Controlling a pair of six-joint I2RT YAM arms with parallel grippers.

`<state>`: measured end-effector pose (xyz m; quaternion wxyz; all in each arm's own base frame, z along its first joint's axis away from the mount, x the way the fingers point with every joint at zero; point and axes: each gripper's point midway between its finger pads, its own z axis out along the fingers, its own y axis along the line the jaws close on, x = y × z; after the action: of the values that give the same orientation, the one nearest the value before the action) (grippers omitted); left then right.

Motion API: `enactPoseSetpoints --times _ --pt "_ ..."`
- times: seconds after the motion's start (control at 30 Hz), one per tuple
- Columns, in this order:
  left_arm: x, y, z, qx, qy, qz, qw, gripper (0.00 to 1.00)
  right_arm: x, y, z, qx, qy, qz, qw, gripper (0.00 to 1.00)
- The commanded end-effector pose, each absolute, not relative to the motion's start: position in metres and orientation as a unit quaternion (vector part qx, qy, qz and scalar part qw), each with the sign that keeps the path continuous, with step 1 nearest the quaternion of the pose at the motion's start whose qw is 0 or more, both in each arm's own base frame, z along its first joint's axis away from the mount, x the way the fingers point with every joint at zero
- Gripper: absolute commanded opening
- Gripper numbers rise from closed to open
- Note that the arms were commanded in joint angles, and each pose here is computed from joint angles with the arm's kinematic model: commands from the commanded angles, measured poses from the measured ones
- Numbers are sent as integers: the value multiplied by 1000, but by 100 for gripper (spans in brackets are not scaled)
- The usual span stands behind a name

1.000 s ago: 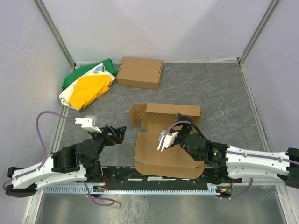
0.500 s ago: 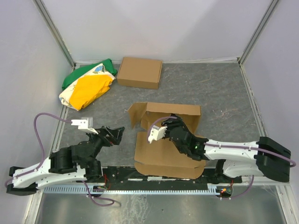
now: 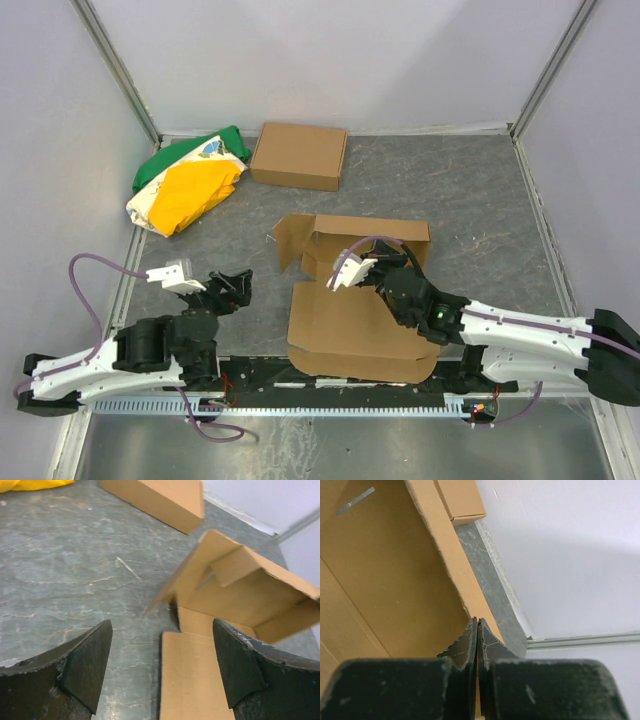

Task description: Fold the paper box

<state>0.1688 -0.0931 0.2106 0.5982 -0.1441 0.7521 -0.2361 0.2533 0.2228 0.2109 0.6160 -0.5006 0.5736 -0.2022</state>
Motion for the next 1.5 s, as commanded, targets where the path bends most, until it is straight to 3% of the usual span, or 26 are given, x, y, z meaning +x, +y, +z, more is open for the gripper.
enactPoseSetpoints --times 0.0,0.13,0.2,0.27,0.4,0.43,0.53,0.6,0.77,0.97,1.17,1.47 --pt "181 -71 186 -240 712 -198 630 88 248 213 234 -440 610 -154 641 2" --pt "186 -90 173 -255 698 -222 631 95 236 204 255 -396 629 -88 663 2" --pt "187 -98 168 -245 700 -226 632 96 231 195 273 -347 650 -52 674 7" --pt "187 -104 161 -237 705 -224 630 96 231 179 298 -267 678 -32 684 28" --pt "186 -110 160 -221 720 -218 621 98 236 145 332 -156 726 -64 666 57" --pt "186 -110 161 -218 722 -214 621 99 236 139 336 -136 734 -69 661 60" --pt "188 -107 167 -213 720 -194 632 99 232 122 312 -101 762 -90 633 83" --pt "190 -102 174 -223 710 -184 643 99 234 106 292 -64 782 -88 614 83" --pt "191 -93 203 -231 691 -185 659 98 224 78 254 -2 834 -47 549 67" --pt "189 -109 237 -216 696 -228 645 97 203 78 193 10 855 2 519 76" --pt "190 -126 235 -187 715 -217 638 98 204 88 156 56 810 102 575 67" --pt "189 -128 229 -190 719 -220 631 98 218 121 135 -3 812 119 571 73"
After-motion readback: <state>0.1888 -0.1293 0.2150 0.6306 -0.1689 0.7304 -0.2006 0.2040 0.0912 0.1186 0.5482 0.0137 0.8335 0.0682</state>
